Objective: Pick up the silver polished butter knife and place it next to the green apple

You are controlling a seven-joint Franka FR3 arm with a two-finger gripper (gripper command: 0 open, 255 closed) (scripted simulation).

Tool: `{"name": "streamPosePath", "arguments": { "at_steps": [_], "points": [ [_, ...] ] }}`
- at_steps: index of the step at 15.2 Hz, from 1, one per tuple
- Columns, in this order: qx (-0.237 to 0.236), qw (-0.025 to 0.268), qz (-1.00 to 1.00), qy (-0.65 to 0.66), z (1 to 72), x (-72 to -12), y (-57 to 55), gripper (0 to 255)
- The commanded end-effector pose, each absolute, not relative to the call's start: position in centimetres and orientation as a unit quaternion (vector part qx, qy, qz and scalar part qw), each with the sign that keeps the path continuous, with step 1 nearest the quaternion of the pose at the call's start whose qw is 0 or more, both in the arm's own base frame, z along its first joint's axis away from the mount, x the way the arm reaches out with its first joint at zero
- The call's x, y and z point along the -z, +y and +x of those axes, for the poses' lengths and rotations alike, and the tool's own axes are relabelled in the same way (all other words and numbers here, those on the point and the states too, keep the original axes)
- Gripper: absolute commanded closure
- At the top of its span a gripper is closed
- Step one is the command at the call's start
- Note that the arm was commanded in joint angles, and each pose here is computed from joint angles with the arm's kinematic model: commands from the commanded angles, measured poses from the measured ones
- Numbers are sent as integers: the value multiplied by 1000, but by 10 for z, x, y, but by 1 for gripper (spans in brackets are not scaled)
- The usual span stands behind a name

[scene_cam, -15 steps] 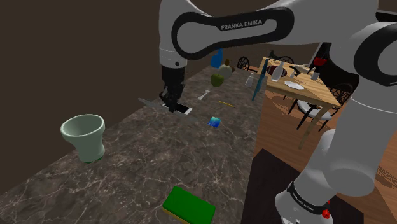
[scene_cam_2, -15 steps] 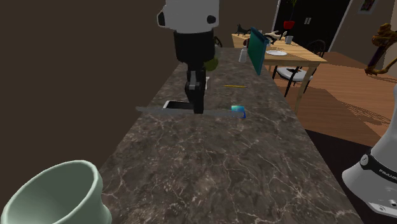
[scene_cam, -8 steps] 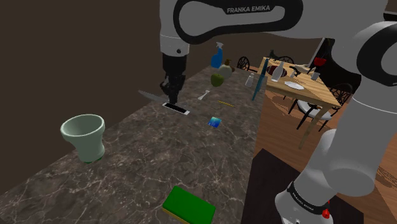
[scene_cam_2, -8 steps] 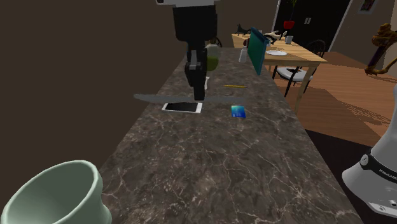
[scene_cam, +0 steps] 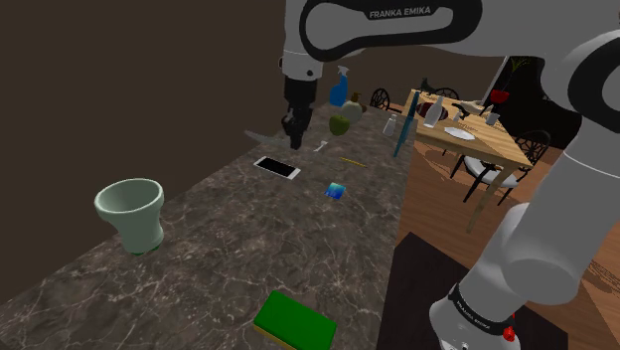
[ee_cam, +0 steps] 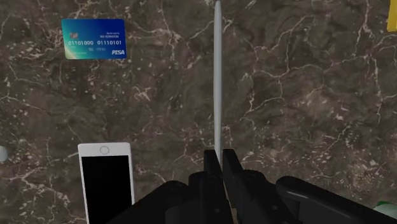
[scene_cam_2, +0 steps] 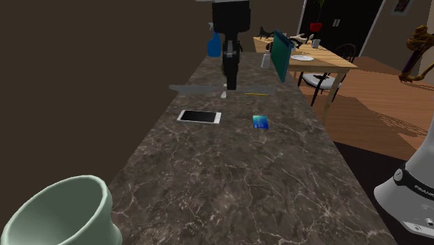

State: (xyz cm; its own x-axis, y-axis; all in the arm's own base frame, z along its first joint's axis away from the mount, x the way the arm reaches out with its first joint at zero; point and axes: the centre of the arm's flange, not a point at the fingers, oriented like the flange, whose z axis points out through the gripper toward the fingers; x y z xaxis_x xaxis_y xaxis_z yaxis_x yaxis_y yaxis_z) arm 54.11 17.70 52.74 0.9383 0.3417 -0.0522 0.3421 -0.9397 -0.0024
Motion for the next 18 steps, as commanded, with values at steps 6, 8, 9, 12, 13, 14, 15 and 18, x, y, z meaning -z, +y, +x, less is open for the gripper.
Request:
{"name": "streamPosePath", "arguments": {
  "at_steps": [6,8,9,12,13,14,15,18],
  "points": [
    [26,3,984,174,552,-526,84,255],
    [26,3,984,174,555,-526,58,255],
    [26,3,984,174,556,-526,45,255],
    [26,3,984,174,560,-526,5,255],
    [26,3,984,174,562,-526,-8,255],
    [26,3,984,174,563,-526,-21,255],
    [26,3,984,174,565,-526,-34,255],
    [26,3,984,174,569,-526,-73,255]
  ]
}}
